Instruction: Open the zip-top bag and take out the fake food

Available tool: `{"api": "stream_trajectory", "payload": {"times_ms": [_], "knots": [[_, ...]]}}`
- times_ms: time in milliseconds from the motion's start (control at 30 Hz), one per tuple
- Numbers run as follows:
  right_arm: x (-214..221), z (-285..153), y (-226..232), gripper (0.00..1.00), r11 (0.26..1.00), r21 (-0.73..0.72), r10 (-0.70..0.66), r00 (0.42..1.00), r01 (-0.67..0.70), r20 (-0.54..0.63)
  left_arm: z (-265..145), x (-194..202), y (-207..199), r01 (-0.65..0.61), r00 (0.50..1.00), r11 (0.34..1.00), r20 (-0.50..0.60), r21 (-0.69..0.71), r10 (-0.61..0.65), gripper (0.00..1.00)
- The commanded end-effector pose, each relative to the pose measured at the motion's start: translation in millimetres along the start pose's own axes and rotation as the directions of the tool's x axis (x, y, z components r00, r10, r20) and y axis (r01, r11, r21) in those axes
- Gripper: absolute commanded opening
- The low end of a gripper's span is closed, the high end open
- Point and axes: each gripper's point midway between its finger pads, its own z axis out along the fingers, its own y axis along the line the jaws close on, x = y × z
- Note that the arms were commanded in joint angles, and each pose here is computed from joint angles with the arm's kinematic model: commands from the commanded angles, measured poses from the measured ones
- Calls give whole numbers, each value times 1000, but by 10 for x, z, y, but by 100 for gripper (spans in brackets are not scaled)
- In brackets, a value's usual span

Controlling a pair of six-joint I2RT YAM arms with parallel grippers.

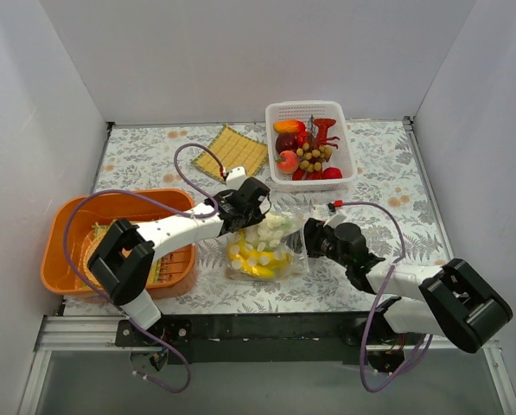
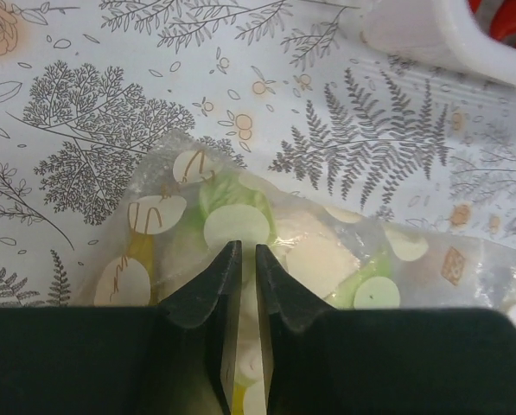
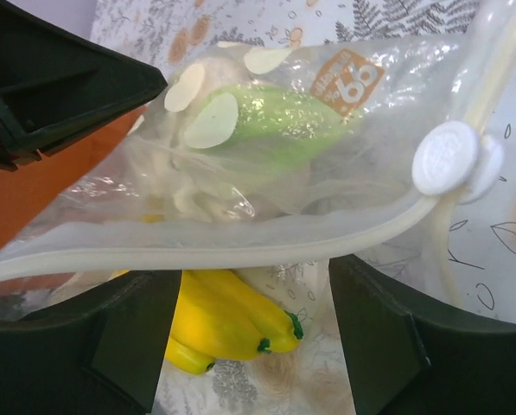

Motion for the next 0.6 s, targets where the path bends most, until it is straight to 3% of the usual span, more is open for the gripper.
{"api": "stream_trajectory", "payload": {"times_ms": [0,167,567], "knots": [[-176,174,216,76,998,-58,0,998,4,59,111,19,9,-10,1000,1000,-6,-11,9,10],[-164,239,239,76,998,-65,-14,998,19,66,208,267,192,-21,998,999,-60,-41,19,7],[-99,471,278,80,998,-61,0,999,2,33,157,413,197,-6,994,1000,-111,4,7,3]]}}
